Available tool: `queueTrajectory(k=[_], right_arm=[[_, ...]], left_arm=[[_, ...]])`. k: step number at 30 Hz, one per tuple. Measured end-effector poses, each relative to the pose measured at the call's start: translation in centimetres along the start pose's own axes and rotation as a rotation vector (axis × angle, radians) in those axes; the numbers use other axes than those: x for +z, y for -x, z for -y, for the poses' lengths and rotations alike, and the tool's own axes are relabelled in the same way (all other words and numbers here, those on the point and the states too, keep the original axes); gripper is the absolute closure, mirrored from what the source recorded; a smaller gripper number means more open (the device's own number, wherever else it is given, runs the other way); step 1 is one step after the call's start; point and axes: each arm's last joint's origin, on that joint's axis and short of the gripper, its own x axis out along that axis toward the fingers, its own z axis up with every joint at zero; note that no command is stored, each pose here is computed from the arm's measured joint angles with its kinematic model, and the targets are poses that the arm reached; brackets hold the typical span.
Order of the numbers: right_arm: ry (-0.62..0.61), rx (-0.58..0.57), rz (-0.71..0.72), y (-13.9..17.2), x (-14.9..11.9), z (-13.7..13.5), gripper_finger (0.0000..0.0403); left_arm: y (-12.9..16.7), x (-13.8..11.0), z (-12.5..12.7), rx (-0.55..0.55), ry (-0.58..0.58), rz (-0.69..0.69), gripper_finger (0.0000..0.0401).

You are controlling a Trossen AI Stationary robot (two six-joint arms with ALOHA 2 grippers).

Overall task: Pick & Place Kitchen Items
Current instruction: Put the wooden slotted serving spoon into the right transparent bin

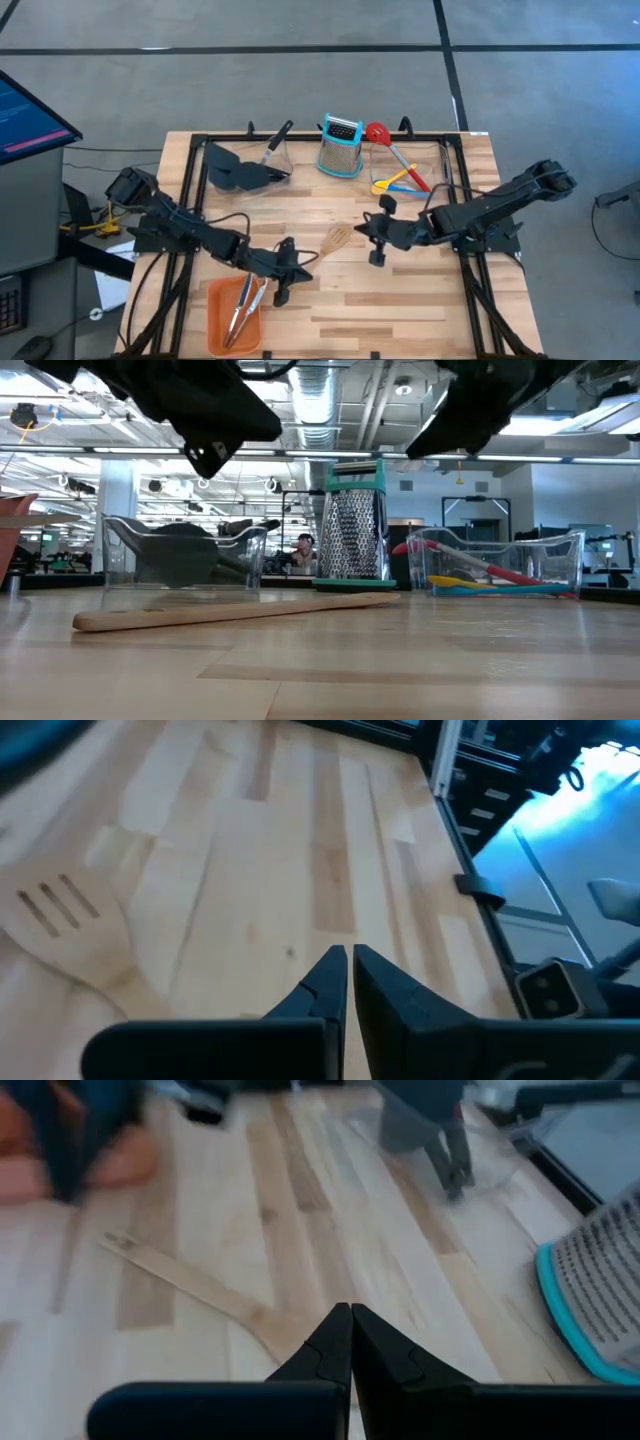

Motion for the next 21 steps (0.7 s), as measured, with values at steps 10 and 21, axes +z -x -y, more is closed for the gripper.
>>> queueTrajectory(k=[10,21], right_arm=[[0.052,-0.03,-0.046,-3.8,-0.8,0.7,0.0403],[-0.077,0.067,-0.127,-10.0,-1.3,3.0,0.0403]], left_arm=[[0.5,-0.9,1.3,0.021,0.001,-0.011,0.0394],[0.2,-1.6,-0.6,-0.015,0.125,-0.217,0.0399]])
